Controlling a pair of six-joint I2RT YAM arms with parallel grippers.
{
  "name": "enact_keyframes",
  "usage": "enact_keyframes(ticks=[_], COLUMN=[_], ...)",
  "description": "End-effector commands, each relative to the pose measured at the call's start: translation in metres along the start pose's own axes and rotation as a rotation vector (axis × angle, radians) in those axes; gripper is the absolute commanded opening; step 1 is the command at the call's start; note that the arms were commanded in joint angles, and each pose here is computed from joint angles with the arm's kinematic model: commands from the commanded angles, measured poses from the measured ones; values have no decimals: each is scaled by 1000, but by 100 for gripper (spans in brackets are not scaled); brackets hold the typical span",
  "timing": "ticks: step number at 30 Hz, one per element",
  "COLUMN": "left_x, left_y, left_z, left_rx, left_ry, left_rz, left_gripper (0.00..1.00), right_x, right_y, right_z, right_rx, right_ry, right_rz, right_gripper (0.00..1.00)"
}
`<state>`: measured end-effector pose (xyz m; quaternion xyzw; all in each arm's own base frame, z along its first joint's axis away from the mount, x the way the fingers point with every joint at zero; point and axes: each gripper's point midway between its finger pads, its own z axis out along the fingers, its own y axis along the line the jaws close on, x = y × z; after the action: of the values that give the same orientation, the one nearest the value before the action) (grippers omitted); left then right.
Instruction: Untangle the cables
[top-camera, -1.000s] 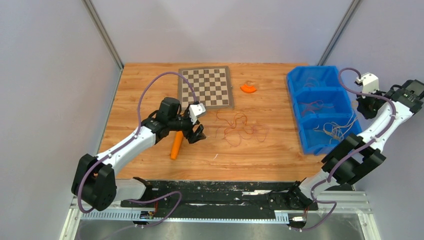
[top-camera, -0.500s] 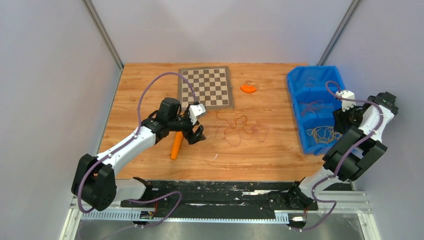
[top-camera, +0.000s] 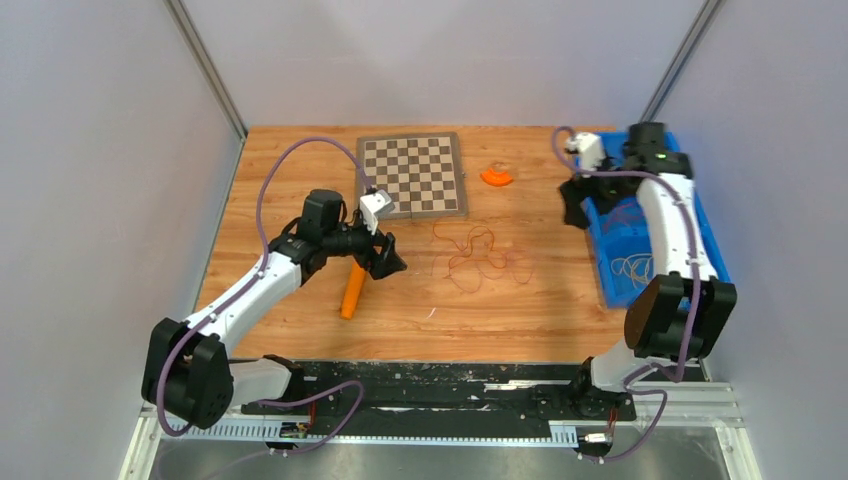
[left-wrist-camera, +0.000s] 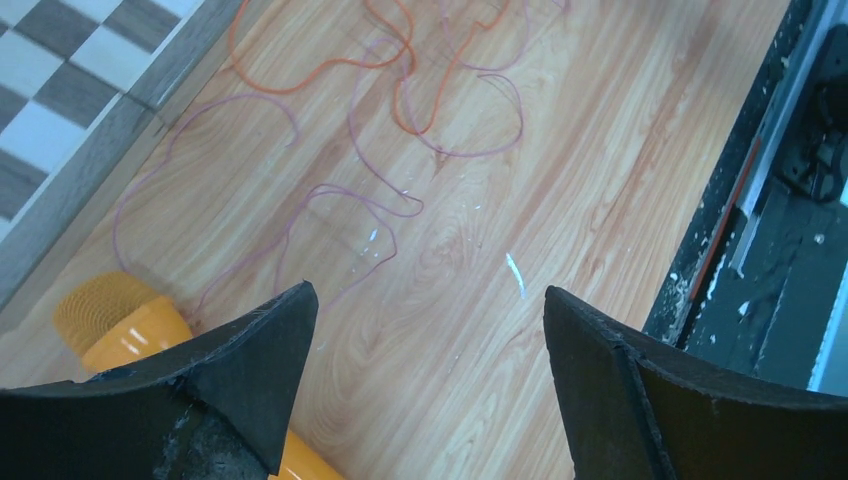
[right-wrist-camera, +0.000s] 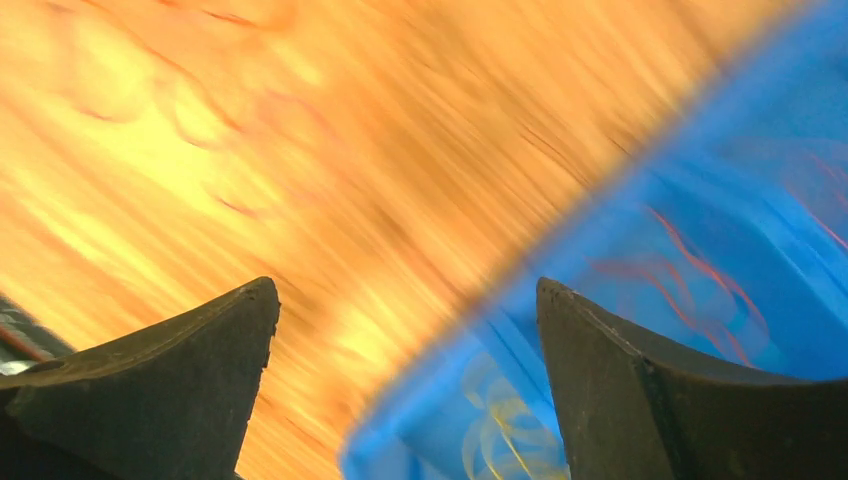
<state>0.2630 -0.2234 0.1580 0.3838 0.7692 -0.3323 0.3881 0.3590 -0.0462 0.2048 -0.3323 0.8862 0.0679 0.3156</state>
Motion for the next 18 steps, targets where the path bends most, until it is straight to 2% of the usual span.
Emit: enact_keyframes(ticks=[1,4,8,12,18], left_x=[-16,-14,-10,-10,-7], left_y=[8,15,20,21,22], left_z=[-8,-13,-19,-23,-22], left_rx=[-16,-47,-65,-73,-72], left_ry=[-47,-40,-33,-34,-28], left_rz=[-119,-158,-222,-210,-201], left_gripper=[91,91,91,91,91], right_x=[-39,-46,-25,6,38], right_y=[90,136,160,155,159], right_z=[65,116,161,175,175], right_rx=[-191,-258,-294,-281,-284], right_ry=[-13,46,181,271,334], right_rz=[60,-17,-58,-122,-163], right_gripper=[100,100,99,100,100])
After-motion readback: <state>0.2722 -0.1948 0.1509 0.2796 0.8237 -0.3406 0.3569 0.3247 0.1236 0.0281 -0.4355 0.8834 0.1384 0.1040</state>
